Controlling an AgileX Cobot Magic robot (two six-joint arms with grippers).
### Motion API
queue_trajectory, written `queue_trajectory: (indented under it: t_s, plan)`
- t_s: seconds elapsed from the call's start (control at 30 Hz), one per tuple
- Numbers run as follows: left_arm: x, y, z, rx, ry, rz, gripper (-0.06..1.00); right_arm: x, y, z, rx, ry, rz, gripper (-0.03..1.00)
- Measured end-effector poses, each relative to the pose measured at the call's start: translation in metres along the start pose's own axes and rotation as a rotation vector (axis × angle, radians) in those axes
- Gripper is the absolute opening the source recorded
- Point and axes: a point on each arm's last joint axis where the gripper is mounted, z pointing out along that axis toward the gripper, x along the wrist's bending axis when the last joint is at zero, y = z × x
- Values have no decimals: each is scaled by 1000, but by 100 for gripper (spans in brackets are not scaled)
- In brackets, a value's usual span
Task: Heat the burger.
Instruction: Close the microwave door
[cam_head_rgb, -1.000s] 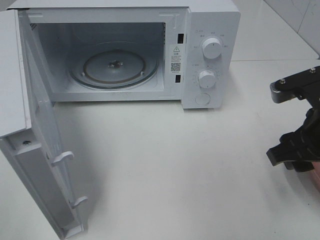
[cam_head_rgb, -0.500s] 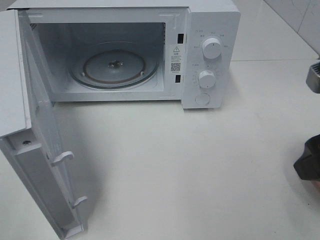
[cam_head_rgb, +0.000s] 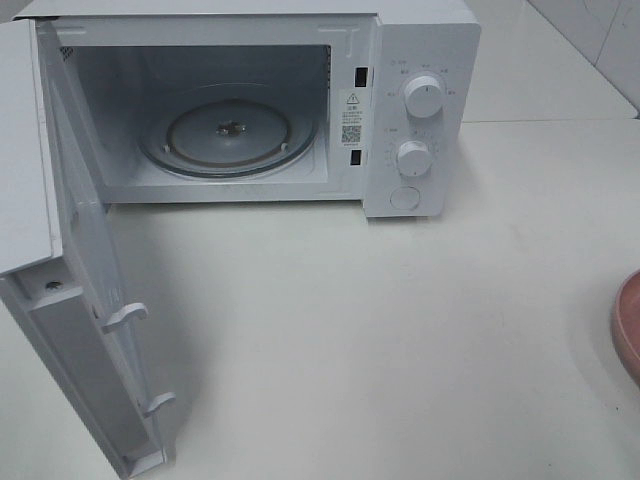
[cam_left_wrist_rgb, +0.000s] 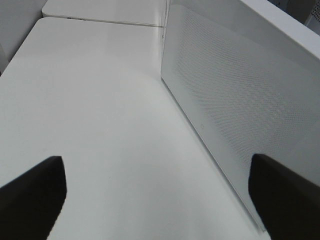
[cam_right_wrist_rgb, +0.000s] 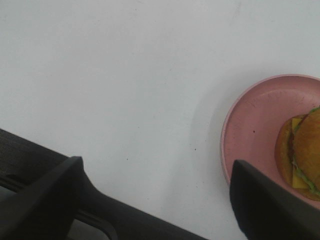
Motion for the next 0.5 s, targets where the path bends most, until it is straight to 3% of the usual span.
queue_trajectory:
  t_s: [0.17,0.5]
  plan:
    - [0,0,0,0,0,0,90,-4,-20,-25,-131,2,18,75]
    - [0,0,0,0,0,0,90,-9,-56,-32,-241,-75,127,75]
